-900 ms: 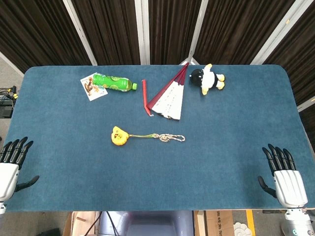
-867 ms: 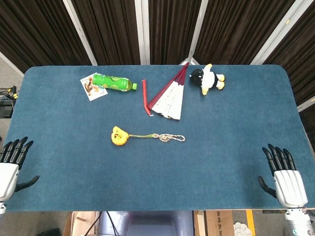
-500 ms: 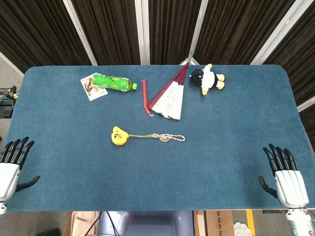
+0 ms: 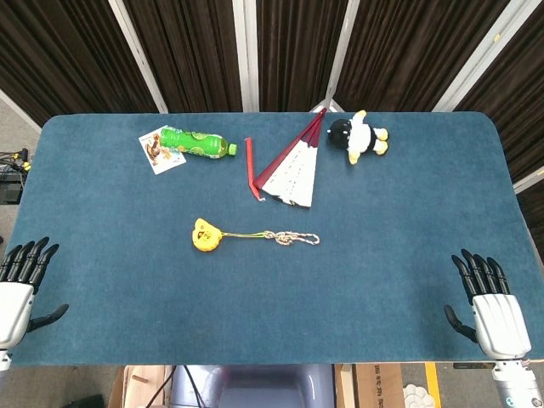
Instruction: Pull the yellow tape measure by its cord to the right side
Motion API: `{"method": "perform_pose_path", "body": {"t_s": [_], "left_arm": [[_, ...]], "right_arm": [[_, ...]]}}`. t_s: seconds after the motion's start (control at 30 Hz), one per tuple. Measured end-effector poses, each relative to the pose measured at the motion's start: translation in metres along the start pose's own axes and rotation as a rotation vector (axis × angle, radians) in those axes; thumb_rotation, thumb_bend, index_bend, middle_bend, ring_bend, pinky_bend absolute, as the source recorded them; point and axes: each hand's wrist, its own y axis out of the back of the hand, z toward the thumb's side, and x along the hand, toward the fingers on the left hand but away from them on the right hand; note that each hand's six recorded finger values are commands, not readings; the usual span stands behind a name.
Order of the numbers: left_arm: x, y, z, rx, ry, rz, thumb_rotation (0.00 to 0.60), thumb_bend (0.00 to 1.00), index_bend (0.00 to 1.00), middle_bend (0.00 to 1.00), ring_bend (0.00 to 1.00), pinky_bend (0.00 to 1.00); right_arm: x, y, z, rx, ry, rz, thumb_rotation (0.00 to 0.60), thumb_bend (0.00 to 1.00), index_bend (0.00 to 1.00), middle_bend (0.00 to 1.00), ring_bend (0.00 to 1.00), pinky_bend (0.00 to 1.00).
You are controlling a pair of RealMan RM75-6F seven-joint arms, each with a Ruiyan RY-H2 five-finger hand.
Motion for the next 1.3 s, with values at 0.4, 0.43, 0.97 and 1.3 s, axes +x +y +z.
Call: {"method": "perform_pose_path", "body": {"t_s": [0.4,0.43,0.97,1.3], "left_arm": [[0.001,-0.002,0.002,-0.002,-0.005,-0.011,0.6,0.0,0.0,0.0,0.0,0.0],[0.001,-0.002,0.002,-0.004,-0.004,-0.013,0.6,0.0,0.0,0.0,0.0,0.0],[0.003,-0.005,0.0,-0.026,-0.003,-0.038,0.6,0.0,0.0,0.0,0.0,0.0],[0.004,-0.004,-0.001,-0.021,-0.012,-0.031,0.6,0.0,0.0,0.0,0.0,0.0]], "right_arm": [[-0.046,0.009,0.034,-0.104,0.09,-0.009,0.6,0.35,0.02,0.0,0.0,0.0],[-0.056,0.009,0.043,-0.117,0.112,0.001,0.6,0.35,0.04,0.0,0.0,0.0],[-0.161,-0.046,0.178,-0.154,0.28,0.161,0.6,0.35,0.37,0.11,0.0,0.03],[-0.185,-0.085,0.208,-0.121,0.257,0.211,0.6,0.35,0.42,0.15,0.01,0.04]]}}
